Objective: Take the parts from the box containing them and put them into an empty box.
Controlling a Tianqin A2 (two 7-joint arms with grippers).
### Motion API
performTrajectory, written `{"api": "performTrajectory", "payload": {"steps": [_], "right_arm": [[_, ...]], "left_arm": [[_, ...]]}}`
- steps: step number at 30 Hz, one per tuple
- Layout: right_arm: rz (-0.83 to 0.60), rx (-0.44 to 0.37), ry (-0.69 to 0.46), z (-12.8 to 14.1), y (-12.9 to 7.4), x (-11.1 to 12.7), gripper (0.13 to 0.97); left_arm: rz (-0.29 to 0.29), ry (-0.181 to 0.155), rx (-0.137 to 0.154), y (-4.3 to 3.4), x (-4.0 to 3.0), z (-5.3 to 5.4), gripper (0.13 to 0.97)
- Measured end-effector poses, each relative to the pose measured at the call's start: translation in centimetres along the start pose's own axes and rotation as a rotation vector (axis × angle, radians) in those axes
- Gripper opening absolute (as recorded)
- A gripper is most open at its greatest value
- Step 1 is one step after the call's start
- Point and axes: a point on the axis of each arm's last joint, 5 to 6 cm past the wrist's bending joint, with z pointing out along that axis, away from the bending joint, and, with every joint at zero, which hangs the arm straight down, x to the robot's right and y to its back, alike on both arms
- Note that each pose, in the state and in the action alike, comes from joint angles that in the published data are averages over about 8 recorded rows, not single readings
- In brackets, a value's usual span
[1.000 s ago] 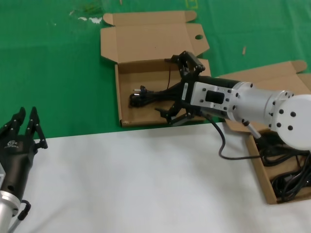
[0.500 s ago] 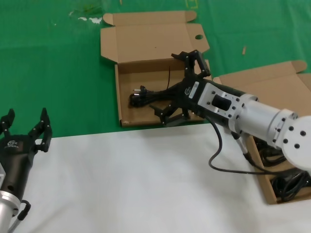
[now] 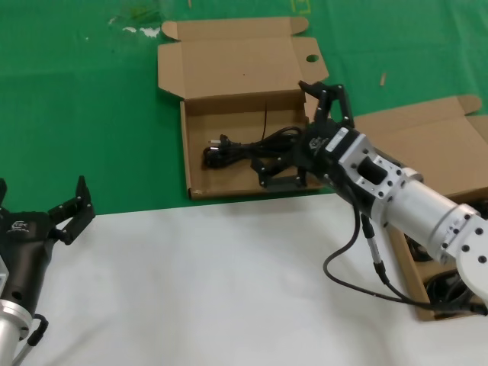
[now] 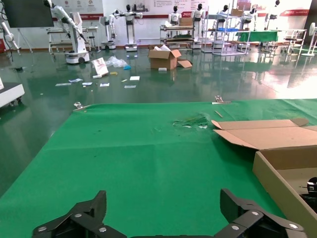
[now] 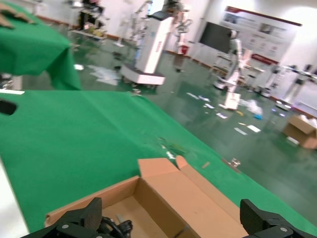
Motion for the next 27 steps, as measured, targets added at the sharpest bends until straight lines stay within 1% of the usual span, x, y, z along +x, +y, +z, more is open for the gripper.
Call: {"api": "performTrajectory", "payload": {"steps": [8,9,17,27], "right_arm": [[0.112,0.008,0.092,-1.4,1.2,-0.9,0.966],[0.127,0.008,0.104,-1.6,1.4,-1.0,0.966],[0.237,-0.001,0.205,-3.2,2.7,-1.9,0.966],[0.37,-0.032,0.336,-5.5,4.4,-2.9,0.966]], "left_arm": [[0.0,0.0,0.0,0.0,0.0,0.0,0.849],[0.0,0.0,0.0,0.0,0.0,0.0,0.849],[0.0,0.0,0.0,0.0,0.0,0.0,0.94],[0.0,0.0,0.0,0.0,0.0,0.0,0.966]]}}
